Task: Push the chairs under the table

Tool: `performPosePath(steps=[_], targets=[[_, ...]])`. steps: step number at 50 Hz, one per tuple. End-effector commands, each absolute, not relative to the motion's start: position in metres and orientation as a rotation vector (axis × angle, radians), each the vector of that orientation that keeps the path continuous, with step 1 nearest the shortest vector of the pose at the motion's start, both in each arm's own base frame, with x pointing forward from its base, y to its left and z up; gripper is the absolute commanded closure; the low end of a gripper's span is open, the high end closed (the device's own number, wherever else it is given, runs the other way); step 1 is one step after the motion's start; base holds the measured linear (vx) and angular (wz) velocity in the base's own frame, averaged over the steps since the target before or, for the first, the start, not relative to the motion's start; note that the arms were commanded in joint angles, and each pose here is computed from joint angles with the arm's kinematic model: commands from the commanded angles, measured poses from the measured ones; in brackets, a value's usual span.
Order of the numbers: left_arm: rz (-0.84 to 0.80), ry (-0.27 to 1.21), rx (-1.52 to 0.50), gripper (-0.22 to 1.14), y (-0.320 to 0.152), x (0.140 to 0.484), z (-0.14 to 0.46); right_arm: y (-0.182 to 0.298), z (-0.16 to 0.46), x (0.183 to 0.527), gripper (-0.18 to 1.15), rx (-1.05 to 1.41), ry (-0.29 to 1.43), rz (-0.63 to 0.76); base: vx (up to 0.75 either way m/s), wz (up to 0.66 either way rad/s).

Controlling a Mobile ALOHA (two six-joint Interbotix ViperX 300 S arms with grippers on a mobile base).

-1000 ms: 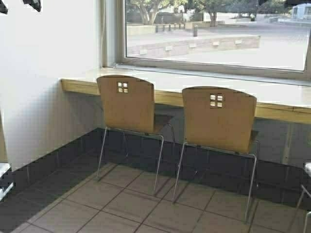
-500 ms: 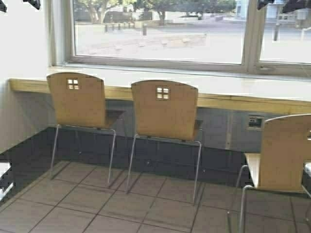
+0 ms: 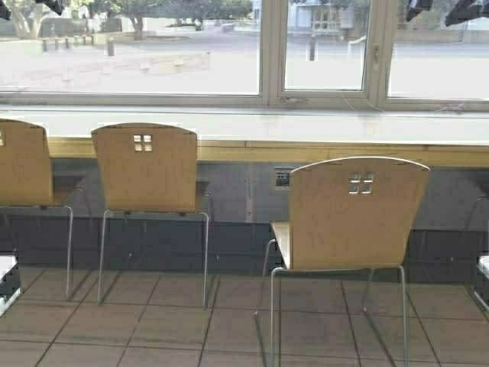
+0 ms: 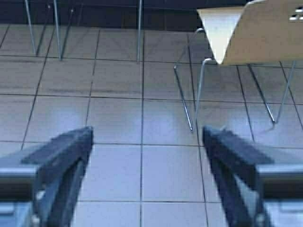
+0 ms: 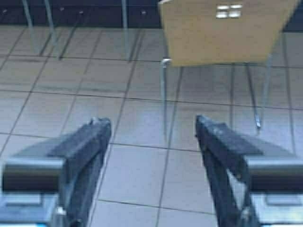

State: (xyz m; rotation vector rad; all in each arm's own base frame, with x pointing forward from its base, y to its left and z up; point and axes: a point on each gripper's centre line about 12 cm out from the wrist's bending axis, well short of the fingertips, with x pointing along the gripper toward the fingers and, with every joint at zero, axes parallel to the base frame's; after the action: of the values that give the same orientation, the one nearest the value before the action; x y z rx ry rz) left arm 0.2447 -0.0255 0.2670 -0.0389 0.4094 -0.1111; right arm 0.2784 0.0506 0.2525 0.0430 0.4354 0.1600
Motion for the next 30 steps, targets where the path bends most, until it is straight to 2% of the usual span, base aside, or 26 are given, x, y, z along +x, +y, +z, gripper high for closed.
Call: performPosePath(steps=[1,30], targets=[[-0.109,0.389,-0.037,-0.08,-0.025,0.247,0.273,0.051,0.26,0.28,0.07,0.048,0.414,0.161,-0.1,-0.2],[-0.108,0.396,-0.038,-0.07,-0.025,0.248,0.271,0.051,0.243,0.278,0.07,0.051,0.507,0.157,0.01,-0.11]])
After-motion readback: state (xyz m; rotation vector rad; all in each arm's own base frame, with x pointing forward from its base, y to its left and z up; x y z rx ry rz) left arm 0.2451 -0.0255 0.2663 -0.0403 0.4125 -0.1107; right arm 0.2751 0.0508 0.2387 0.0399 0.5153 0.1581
